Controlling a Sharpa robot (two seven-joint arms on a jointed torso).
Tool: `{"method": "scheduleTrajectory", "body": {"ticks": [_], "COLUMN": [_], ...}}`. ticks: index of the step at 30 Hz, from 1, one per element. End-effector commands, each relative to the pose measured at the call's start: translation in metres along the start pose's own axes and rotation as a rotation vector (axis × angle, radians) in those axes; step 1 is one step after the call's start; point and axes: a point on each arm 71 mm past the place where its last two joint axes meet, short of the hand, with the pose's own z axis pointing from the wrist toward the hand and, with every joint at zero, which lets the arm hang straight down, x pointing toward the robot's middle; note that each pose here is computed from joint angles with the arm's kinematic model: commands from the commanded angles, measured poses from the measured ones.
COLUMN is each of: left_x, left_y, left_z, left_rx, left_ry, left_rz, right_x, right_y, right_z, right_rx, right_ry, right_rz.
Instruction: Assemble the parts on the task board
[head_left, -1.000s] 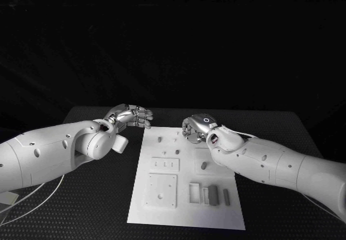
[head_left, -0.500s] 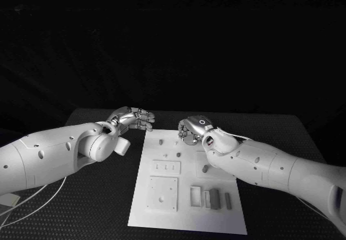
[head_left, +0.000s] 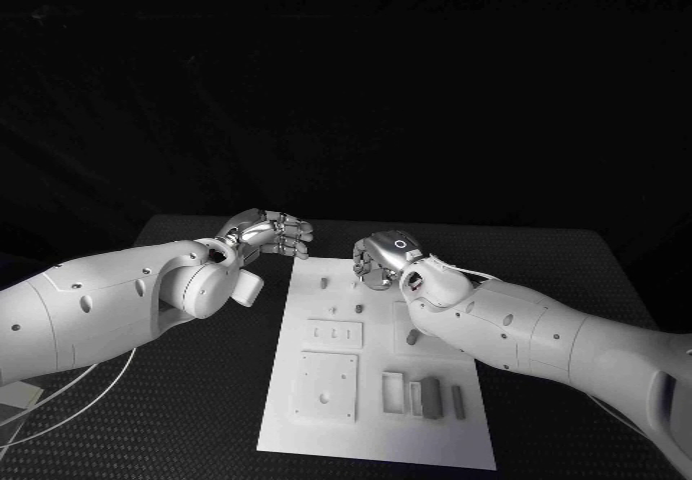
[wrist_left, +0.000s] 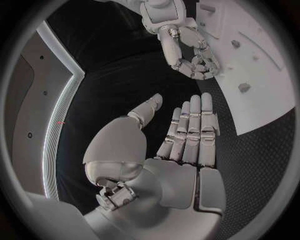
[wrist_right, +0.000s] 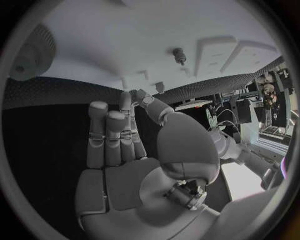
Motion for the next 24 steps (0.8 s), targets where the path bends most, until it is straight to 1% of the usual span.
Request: {"method": "scheduleTrajectory", "body": {"ticks": [1, 4, 8, 19, 24], "left_x": [0.0014, 0.0010, 0.0008, 0.0016, 0.0004], "left_y": [-0.0032, -0.0036, -0.0041, -0.0091, -0.0093], "left_z": [0.0001, 0.0001, -0.0008, 0.0006, 0.0001], "left_rx": [0.012, 0.012, 0.012, 0.018, 0.019], "left_ry": [0.009, 0.009, 0.011, 0.017, 0.015], "left_rz": [0.003, 0.004, 0.003, 0.005, 0.007], "right_x": [-0.0001, -0.0002, -0.0014, 0.0000, -0.0002], "right_y": [0.0018, 0.0002, -0.0021, -0.0019, 0.0004], "right_z": [0.0005, 0.0006, 0.0014, 0.0025, 0.0019], "right_rx": [-0.012, -0.009, -0.011, -0.008, -0.014], "right_ry": [-0.007, -0.010, -0.034, -0.027, -0.023], "right_rz": [-0.011, -0.017, -0.028, -0.031, -0.027]}}
